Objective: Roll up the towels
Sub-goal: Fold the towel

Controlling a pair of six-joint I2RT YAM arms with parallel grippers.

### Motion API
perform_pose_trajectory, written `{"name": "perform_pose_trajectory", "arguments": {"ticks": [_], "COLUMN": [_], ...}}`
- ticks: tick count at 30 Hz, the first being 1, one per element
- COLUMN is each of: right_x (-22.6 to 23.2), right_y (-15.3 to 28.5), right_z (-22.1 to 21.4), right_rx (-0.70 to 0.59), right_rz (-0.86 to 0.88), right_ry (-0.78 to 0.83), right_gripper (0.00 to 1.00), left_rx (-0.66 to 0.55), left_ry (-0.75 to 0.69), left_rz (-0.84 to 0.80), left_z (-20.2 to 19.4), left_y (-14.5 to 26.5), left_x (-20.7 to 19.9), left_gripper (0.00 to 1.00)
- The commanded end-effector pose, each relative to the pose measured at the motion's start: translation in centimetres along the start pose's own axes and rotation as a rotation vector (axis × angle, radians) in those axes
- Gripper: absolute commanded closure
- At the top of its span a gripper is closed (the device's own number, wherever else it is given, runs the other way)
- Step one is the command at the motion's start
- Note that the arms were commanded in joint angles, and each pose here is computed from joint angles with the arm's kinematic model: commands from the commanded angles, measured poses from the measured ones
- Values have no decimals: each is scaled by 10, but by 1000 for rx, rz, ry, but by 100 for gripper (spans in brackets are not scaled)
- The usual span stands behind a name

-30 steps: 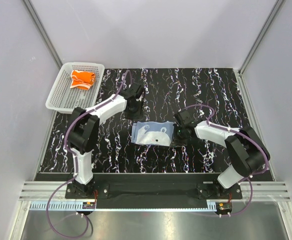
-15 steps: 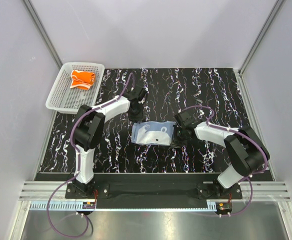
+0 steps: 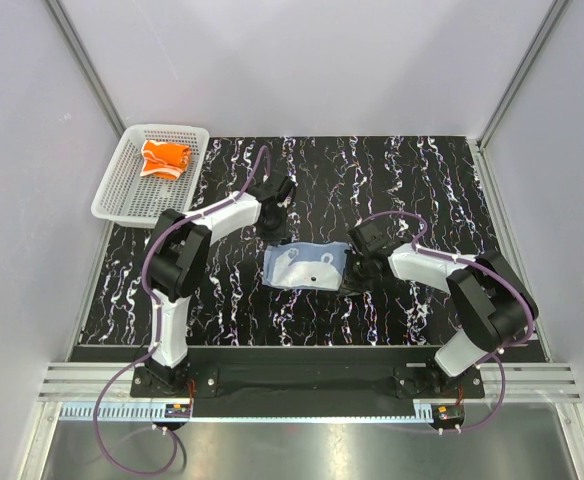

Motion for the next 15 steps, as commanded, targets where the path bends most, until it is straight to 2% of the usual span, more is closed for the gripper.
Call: {"name": "perform_pose_trajectory", "arguments": {"ticks": [1, 15], "right_x": [-3, -4], "right_y": [-4, -7], "right_z": [1, 2], "right_rx": [-2, 7], "right_rz": [-5, -15], "right_ry": [17, 18], "right_gripper": [97, 96], "left_rx": [-103, -150], "left_ry": [2, 25], "left_rz": [23, 148], "left_z": [22, 20], "left_y": [26, 44], "left_x": [-2, 17], "left_gripper": [100, 100]}}
Point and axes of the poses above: each gripper's point midway between its finger pads, its own y axis back along the fingers, its own x axis along the line the jaws close on, z = x × y, the point moved 6 cm from there along y, back along the fingers, and after that the axes turned 1 degree about y, right-handed, at the moved point
